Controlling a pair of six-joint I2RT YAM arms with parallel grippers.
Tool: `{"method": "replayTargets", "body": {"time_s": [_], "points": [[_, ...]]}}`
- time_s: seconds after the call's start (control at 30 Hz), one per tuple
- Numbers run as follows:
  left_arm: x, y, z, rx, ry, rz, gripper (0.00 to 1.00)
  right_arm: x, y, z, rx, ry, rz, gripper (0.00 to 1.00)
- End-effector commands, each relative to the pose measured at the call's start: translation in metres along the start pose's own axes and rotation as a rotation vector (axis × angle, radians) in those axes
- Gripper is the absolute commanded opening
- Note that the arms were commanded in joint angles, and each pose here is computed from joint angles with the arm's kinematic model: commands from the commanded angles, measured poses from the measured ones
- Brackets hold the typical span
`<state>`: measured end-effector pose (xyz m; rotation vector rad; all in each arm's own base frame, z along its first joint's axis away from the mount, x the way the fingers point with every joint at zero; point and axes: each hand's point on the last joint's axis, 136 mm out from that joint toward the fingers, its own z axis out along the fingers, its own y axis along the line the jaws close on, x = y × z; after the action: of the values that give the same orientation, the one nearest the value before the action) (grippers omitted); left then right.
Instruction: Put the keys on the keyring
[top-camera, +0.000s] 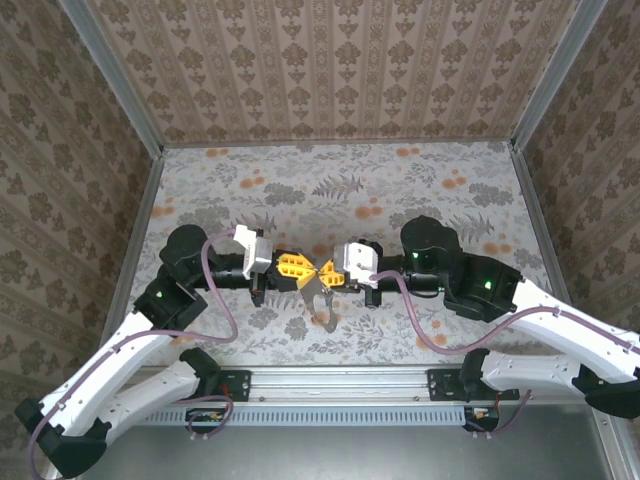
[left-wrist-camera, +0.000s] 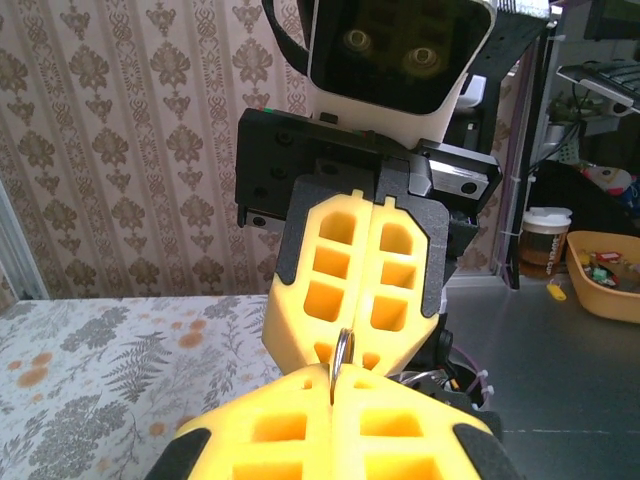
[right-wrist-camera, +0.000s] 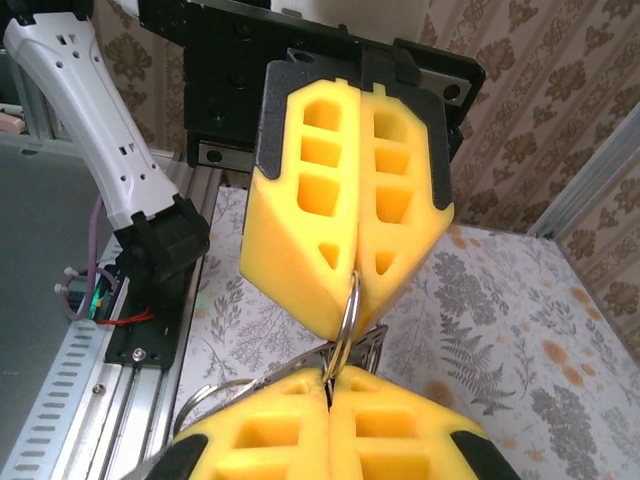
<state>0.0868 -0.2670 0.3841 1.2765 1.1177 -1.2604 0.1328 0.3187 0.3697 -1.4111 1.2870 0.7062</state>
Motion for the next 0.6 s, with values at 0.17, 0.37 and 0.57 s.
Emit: {"method": "replayTargets", "body": {"time_s": [0.17, 0.37, 0.57], "points": [[0.000, 0.006, -0.008, -0.078, 0.095, 0.023, 0.00, -0.008, 0.005, -0.013, 0.007, -0.064, -0.015, 0.00], [0.013, 0.010, -0.016, -0.132, 0.238, 0.030, 0.27, -0.002, -0.004, -0.009, 0.040, -0.012, -0.001, 0.00], [0.017, 0.013, -0.021, -0.158, 0.317, 0.052, 0.34, 0.003, -0.006, -0.002, 0.035, 0.018, 0.004, 0.00]]}}
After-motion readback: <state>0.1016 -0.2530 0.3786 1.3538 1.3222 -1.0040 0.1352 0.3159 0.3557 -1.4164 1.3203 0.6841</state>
